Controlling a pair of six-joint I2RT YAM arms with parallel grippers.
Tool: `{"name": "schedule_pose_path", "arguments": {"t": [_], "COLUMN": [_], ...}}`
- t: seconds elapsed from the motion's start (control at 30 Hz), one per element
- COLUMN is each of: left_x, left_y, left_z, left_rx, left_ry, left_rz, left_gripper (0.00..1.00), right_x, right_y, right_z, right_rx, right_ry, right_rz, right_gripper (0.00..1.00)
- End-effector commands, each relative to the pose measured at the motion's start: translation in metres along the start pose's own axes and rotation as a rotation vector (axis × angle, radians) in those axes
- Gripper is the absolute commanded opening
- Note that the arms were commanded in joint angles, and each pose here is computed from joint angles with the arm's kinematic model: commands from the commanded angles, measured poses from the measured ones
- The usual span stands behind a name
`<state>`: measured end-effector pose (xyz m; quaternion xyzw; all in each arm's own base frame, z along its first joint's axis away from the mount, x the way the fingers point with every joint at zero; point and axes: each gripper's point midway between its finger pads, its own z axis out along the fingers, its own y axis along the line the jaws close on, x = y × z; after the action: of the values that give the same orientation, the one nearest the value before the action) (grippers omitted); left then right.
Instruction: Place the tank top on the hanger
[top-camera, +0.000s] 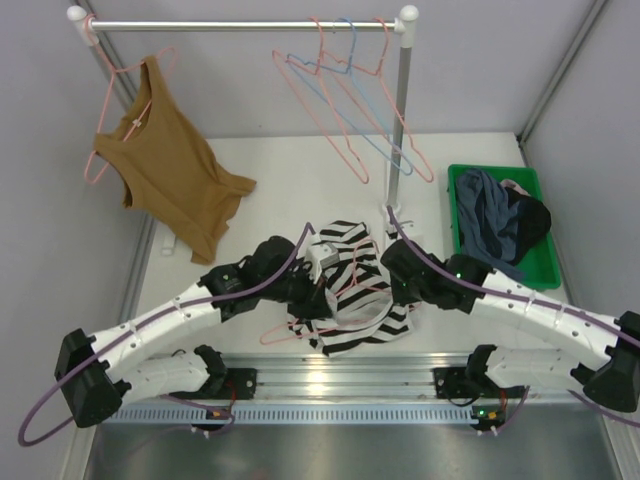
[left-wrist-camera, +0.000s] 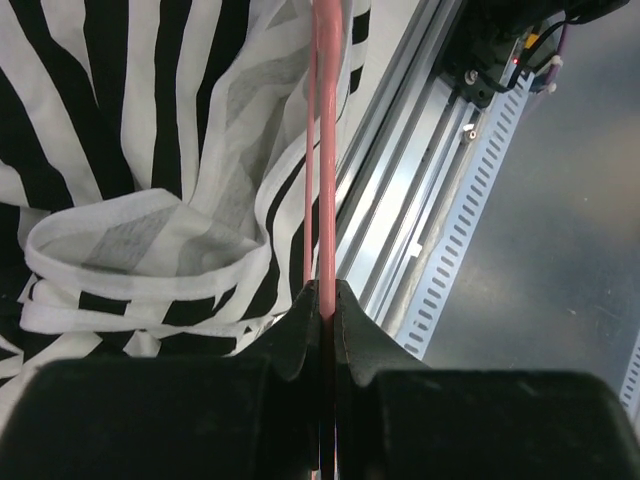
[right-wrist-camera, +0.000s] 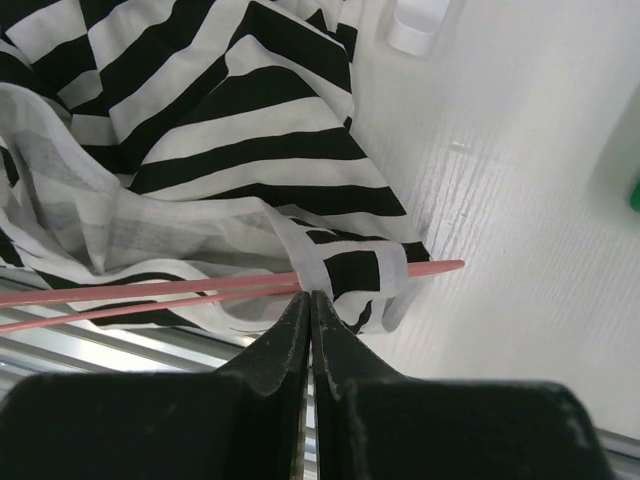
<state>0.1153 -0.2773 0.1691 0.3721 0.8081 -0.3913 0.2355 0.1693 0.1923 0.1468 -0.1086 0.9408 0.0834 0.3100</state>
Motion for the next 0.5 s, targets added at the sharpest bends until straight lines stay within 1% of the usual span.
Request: {"name": "schedule_pose_path", "arguments": {"t": [0.0,0.07,0.17,0.33,0.47], "left_x": [-0.030,-0.035,-0.032,-0.043,-0.048], "left_y": [-0.015,-0.015,-0.015,-0.017,-0.020], "left_z": [0.009,0.014,0.022,0.032,0.040], "left_rx": [0.096,0.113,0.141,0.181,0.221], "left_ry": [-0.147,-0.179,-0.180,-0.234,-0.249], "left_rz": [0.063,0.068,0.055,0.071,0.071], "left_gripper": [0.00,0.00,0.00,0.00,0.00], "right_x": [-0.025,-0.028,-0.032,-0.038,-0.045], "right_y": [0.008,0.009,0.010,0.011,0.009], "right_z": [-0.025,-0.029,-0.033,-0.040,-0.048], "right_rx": [-0.038,-0.041,-0.044,-0.047,-0.044], "right_ry": [-0.081,-0.090,-0.097,-0.116,-0.141], "right_rz": [0.007,0.000,-0.006,-0.002,0.002], "right_gripper": [0.00,0.00,0.00,0.00,0.00]}}
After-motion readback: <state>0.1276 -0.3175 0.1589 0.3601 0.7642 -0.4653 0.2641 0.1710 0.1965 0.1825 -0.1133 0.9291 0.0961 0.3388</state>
